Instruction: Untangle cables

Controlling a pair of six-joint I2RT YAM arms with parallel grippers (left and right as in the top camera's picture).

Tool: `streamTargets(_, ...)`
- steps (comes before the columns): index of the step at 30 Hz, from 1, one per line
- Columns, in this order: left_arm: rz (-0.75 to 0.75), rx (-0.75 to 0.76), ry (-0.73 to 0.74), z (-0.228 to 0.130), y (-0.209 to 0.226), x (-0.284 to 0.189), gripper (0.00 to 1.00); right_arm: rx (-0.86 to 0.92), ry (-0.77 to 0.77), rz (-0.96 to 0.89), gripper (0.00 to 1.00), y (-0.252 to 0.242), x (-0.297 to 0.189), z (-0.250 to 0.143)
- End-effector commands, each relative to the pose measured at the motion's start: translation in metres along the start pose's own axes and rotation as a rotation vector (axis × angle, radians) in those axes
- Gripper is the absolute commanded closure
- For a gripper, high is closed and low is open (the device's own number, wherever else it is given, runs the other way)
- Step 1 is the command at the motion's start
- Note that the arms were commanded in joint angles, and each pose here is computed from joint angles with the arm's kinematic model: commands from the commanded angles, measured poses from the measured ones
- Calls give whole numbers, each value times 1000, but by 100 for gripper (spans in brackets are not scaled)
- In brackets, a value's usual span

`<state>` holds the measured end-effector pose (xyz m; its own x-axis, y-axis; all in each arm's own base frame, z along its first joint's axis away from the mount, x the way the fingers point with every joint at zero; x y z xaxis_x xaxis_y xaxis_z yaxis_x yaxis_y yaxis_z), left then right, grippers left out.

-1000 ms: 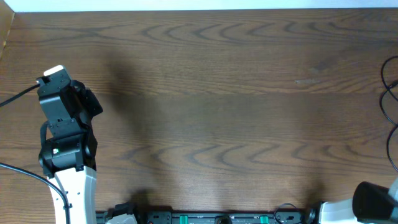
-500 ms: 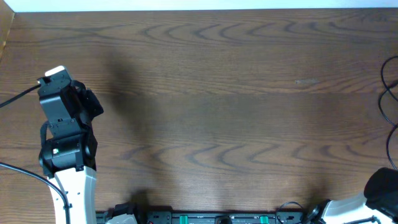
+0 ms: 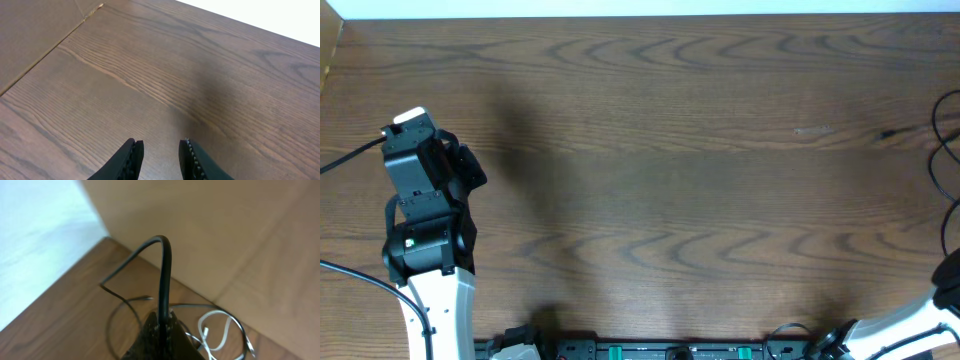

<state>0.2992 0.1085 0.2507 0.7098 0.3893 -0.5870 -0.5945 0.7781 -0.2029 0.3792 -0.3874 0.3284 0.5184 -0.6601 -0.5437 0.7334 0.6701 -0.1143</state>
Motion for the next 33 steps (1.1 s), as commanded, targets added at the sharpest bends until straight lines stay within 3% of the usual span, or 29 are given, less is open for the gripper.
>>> streamTargets(1, -9, -12, 3, -1, 0, -1, 71, 147, 58, -101, 99, -41, 24, -21)
streamTargets(5, -10, -12, 3, -1, 0, -1, 71, 202, 161, -143, 98, -67, 42, -54)
streamTargets(6, -12, -12, 5, -1, 0, -1, 71, 207, 187, -137, 89, -69, 47, -62)
streamTargets(9, -50, -12, 21, -4, -6, -2, 71, 224, 268, -58, 27, -63, 59, -86)
streamTargets(10, -65, -12, 27, -5, -9, -2, 71, 233, 292, -13, 10, -57, 63, -93)
streamTargets(11, -80, -12, 34, -6, -11, -2, 70, 240, 307, 24, 1, -51, 65, -97)
streamTargets(15, -134, -11, 62, -11, -20, -3, 69, 262, 368, 255, 1, -5, 67, -109)
streamTargets(18, -145, -8, 92, -17, -21, -4, 68, 172, 355, 568, 1, 55, 47, -102)
streamTargets(24, -129, 5, 148, -31, -16, -6, 68, 12, 416, 769, 1, 126, 17, -117)
streamTargets(33, -513, 90, 288, -56, -69, -36, 63, -482, 432, 1005, 1, 277, -57, -161)
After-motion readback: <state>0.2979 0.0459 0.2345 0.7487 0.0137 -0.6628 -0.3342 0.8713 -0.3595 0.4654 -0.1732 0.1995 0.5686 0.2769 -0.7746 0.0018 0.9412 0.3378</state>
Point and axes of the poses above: each gripper's point midway between its finger pads, its own x axis out along the fingers, its own y axis along the line the jaws close on, z = x × y, the point moved 1 cm from there along -x, back along the fingers, and after that the axes turned 15 degrees about -x, right-handed, at the moved point
